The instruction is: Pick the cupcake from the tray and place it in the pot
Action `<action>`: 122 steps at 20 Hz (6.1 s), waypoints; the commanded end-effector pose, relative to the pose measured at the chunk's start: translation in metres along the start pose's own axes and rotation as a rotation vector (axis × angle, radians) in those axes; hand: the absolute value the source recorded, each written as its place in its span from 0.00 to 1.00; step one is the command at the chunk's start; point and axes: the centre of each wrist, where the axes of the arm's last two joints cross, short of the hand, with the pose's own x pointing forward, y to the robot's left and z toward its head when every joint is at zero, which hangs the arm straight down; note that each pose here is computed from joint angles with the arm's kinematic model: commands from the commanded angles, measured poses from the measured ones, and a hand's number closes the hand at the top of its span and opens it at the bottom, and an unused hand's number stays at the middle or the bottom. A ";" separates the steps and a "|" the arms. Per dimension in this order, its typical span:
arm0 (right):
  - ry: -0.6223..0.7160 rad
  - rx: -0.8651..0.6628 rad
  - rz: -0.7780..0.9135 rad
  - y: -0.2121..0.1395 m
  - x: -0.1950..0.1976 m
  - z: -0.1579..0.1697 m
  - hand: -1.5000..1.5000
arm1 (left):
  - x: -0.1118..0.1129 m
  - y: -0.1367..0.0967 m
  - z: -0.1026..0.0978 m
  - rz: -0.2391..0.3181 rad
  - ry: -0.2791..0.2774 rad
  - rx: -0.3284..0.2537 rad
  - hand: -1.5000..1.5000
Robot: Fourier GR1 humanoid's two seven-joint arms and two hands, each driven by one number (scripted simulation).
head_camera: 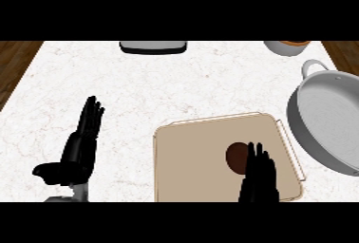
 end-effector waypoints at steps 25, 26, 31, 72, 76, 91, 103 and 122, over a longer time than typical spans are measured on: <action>0.324 -0.262 0.027 -0.016 -0.007 -0.112 1.00 | 0.008 -0.002 -0.006 0.015 -0.033 -0.029 0.50; 0.399 -0.258 0.016 -0.022 -0.013 -0.122 1.00 | 0.008 -0.003 -0.008 0.025 -0.037 -0.032 0.50; 0.654 -0.296 -0.013 -0.052 -0.023 -0.174 1.00 | 0.010 -0.004 -0.009 0.016 -0.052 -0.048 0.50; 1.279 -0.702 0.275 -0.191 -0.056 -0.342 1.00 | -0.005 0.004 -0.012 0.007 -0.004 -0.043 0.50; 1.305 -0.612 0.247 -0.154 -0.080 -0.332 1.00 | 0.001 0.001 -0.003 -0.012 -0.011 -0.038 0.50; 1.435 -0.432 -0.102 -0.100 -0.157 -0.298 0.00 | 0.004 0.014 -0.014 -0.003 -0.012 -0.012 0.50; 1.089 -1.219 -0.440 -0.122 -0.135 -0.280 0.00 | -0.008 0.003 -0.002 -0.002 -0.012 -0.017 0.50; 1.004 -1.355 -0.465 -0.100 -0.168 -0.184 0.00 | -0.015 -0.001 -0.005 0.003 0.001 0.007 0.50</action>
